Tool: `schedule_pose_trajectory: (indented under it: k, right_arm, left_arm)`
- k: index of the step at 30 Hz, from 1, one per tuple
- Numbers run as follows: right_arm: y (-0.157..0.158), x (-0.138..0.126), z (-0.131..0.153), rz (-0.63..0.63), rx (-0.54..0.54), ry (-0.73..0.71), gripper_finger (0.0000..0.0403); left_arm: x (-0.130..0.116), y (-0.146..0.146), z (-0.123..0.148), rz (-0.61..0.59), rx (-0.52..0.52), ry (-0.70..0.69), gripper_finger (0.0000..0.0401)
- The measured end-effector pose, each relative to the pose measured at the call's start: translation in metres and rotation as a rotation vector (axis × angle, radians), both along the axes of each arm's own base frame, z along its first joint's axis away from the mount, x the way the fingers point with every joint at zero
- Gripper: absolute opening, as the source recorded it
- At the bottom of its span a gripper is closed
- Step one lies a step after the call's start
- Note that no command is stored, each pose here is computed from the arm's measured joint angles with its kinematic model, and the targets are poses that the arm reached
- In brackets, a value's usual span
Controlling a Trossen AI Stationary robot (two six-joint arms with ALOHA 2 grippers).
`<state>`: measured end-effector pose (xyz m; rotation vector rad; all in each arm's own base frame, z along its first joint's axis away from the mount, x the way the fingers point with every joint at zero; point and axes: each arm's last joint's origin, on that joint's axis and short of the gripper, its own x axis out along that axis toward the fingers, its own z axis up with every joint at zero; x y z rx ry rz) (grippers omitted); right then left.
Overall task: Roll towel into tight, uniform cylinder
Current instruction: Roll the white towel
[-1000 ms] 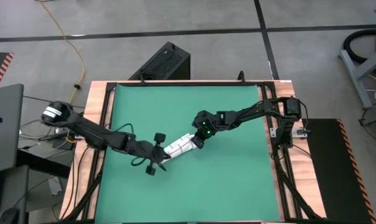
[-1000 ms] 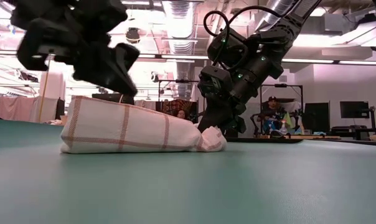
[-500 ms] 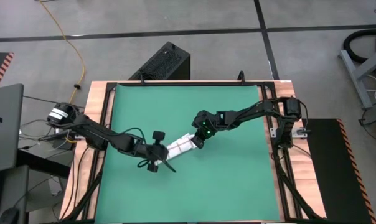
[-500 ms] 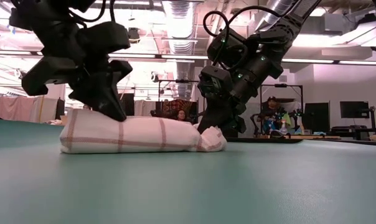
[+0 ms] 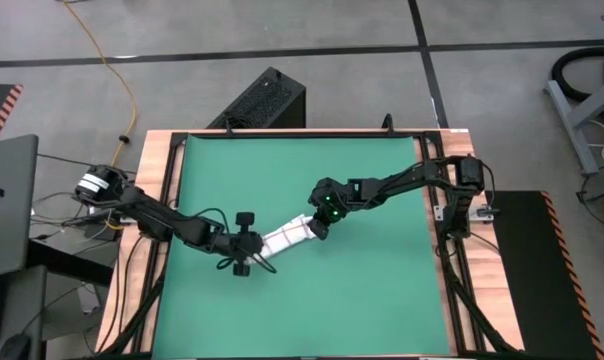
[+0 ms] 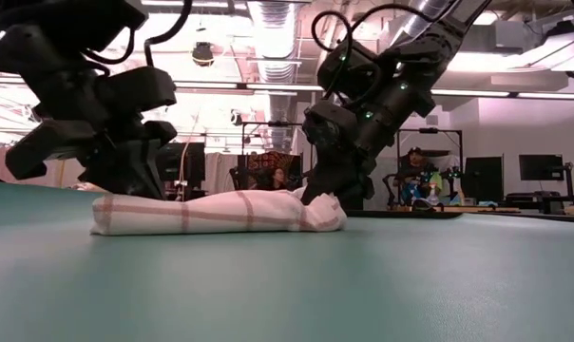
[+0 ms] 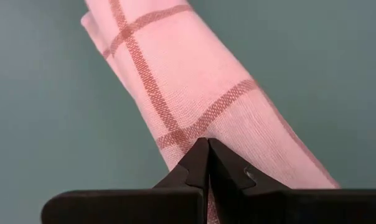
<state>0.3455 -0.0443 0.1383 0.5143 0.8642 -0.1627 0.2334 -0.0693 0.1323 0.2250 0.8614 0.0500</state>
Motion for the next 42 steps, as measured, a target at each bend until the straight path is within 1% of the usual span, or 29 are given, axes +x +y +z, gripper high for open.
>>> schedule_pose_trajectory:
  k: [2,6,9,11,14,16,18,22,24,26,28,33,36,39,42]
  right_arm:
    - [-0.001,-0.001,0.005,-0.011,-0.053,-0.01,0.0077]
    - [-0.012,-0.006,0.018,-0.067,-0.114,-0.028,0.0144]
    - [-0.018,-0.009,0.026,-0.087,-0.129,-0.044,0.0182]
    - [-0.02,-0.01,0.027,-0.093,-0.13,-0.053,0.0197]
    - [-0.02,-0.009,0.028,-0.081,-0.141,-0.066,0.0205]
    - [-0.015,-0.007,0.034,-0.04,-0.17,-0.108,0.0203]
    - [-0.009,-0.002,0.046,0.006,-0.223,-0.201,0.0197]
    - [0.003,0.002,0.07,0.119,-0.335,-0.367,0.0175]
    - [0.011,0.005,0.072,0.191,-0.364,-0.405,0.0161]
    - [0.018,0.01,0.066,0.249,-0.374,-0.422,0.0147]
    - [0.022,0.015,0.053,0.283,-0.381,-0.397,0.0133]
    - [0.011,0.024,0.025,0.313,-0.35,-0.384,0.011]
    - [0.001,0.024,0.018,0.299,-0.333,-0.37,0.0104]
    - [-0.007,0.023,0.017,0.296,-0.296,-0.367,0.0102]
    - [-0.004,0.02,0.013,0.31,-0.268,-0.364,0.0101]
  left_arm:
    - [-0.001,-0.002,-0.001,-0.008,0.003,0.006,0.0]
    - [-0.002,-0.005,-0.001,-0.019,0.013,0.007,0.0]
    - [-0.003,-0.006,-0.001,-0.022,0.017,0.007,0.0]
    - [-0.003,-0.006,-0.001,-0.024,0.017,0.007,0.0]
    - [-0.003,-0.006,-0.001,-0.024,0.02,0.007,0.0]
    - [-0.003,-0.006,-0.001,-0.02,0.017,0.006,0.0]
    - [-0.003,-0.006,-0.001,-0.02,0.017,0.005,0.0]
    - [-0.003,-0.006,0.0,-0.018,0.033,0.0,0.0]
    - [-0.003,-0.006,0.0,-0.022,0.038,0.001,0.0]
    - [-0.003,-0.006,0.0,-0.021,0.04,0.0,0.0]
    - [-0.003,-0.005,0.0,-0.023,0.042,0.0,0.0]
    - [-0.003,-0.005,-0.001,-0.029,0.048,0.002,0.0]
    - [-0.003,-0.005,-0.001,-0.029,0.049,0.002,0.0]
    - [-0.003,-0.005,0.0,-0.034,0.053,0.003,0.0]
    - [-0.003,-0.005,0.0,-0.034,0.054,0.003,0.0]
